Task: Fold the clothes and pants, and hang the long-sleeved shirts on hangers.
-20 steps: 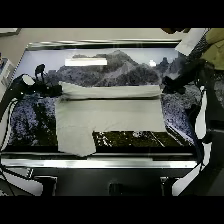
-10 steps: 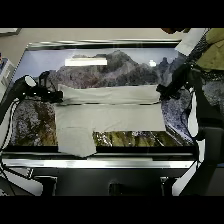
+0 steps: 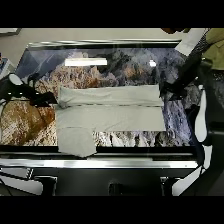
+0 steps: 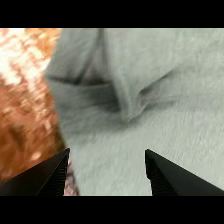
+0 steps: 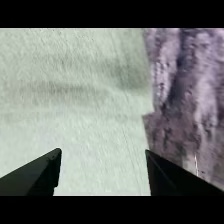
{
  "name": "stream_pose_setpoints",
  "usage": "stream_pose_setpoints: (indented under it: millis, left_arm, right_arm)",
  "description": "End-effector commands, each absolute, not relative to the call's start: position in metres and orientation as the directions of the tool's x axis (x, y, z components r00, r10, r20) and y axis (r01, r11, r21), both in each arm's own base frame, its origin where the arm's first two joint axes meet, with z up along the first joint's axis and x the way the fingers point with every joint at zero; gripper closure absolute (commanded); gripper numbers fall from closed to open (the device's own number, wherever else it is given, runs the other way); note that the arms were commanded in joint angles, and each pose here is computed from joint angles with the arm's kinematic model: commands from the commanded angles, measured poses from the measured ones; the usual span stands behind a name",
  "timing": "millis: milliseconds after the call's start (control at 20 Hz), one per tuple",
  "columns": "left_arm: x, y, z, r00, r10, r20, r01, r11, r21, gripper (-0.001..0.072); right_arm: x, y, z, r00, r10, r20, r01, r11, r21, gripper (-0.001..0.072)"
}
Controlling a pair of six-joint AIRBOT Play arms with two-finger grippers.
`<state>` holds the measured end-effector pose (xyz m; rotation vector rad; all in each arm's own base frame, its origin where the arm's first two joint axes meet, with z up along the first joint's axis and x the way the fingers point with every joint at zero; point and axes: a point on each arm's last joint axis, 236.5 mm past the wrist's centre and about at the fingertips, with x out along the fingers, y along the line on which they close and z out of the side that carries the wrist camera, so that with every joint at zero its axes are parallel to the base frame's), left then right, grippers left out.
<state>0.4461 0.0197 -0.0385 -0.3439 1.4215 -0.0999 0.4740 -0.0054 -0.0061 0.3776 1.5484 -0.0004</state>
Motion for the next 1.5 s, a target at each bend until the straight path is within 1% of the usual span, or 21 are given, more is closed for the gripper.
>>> stream_pose_setpoints:
  millis: [0,150,200,250,350,450,550,900,1000,1200,1300,1350,1400,1450]
  left_arm:
    - [0.405,0.046,-0.006,0.186,-0.328,-0.926,-0.248,0.896,-0.368,0.0158]
    - [0.346,0.048,-0.008,0.248,-0.421,-0.872,-0.382,0.785,-0.488,0.0160]
    - [0.326,0.044,-0.015,0.256,-0.439,-0.861,-0.427,0.748,-0.508,0.0160]
    - [0.306,0.040,-0.025,0.252,-0.448,-0.858,-0.465,0.721,-0.513,0.0160]
    - [0.275,0.025,-0.048,0.223,-0.460,-0.860,-0.510,0.696,-0.505,0.0162]
    - [0.256,0.006,-0.065,0.192,-0.495,-0.847,-0.528,0.676,-0.515,0.0165]
    - [0.244,-0.009,-0.076,0.162,-0.527,-0.835,-0.511,0.679,-0.527,0.0170]
    - [0.226,-0.022,-0.101,0.129,-0.526,-0.841,-0.535,0.677,-0.506,0.0170]
    - [0.225,-0.025,-0.105,0.140,-0.530,-0.836,-0.547,0.663,-0.512,0.0170]
    - [0.230,-0.039,-0.110,0.198,-0.572,-0.796,-0.556,0.603,-0.571,0.0173]
    - [0.225,-0.046,-0.114,0.181,-0.575,-0.798,-0.550,0.613,-0.567,0.0184]
    - [0.224,-0.048,-0.115,0.174,-0.577,-0.798,-0.538,0.623,-0.568,0.0292]
    - [0.223,-0.049,-0.115,0.173,-0.578,-0.797,-0.535,0.624,-0.569,0.0527]
    - [0.224,-0.049,-0.115,0.173,-0.578,-0.797,-0.534,0.625,-0.569,0.0695]
  right_arm:
    - [0.457,-0.031,0.044,0.131,0.302,-0.944,0.226,0.918,0.325,0.0187]
    - [0.424,-0.033,0.056,0.184,0.406,-0.895,0.241,0.865,0.441,0.0186]
    - [0.411,-0.029,0.053,0.190,0.422,-0.886,0.237,0.856,0.459,0.0186]
    - [0.400,-0.025,0.050,0.190,0.425,-0.885,0.237,0.855,0.462,0.0186]
    - [0.383,-0.018,0.039,0.195,0.426,-0.883,0.248,0.850,0.465,0.0186]
    - [0.373,-0.014,0.030,0.210,0.424,-0.881,0.267,0.842,0.469,0.0186]
    - [0.365,-0.008,0.024,0.207,0.437,-0.875,0.276,0.832,0.481,0.0186]
    - [0.361,0.001,0.029,0.220,0.464,-0.858,0.266,0.818,0.511,0.0187]
    - [0.361,0.003,0.032,0.227,0.468,-0.854,0.263,0.815,0.517,0.0187]
    - [0.364,0.010,0.039,0.244,0.496,-0.833,0.256,0.796,0.548,0.0187]
    - [0.366,0.013,0.042,0.253,0.509,-0.823,0.255,0.785,0.564,0.0187]
    - [0.367,0.015,0.043,0.257,0.518,-0.816,0.253,0.779,0.574,0.0188]
    - [0.368,0.017,0.045,0.261,0.526,-0.809,0.252,0.772,0.583,0.0189]
    - [0.368,0.018,0.046,0.262,0.532,-0.805,0.251,0.768,0.589,0.0189]
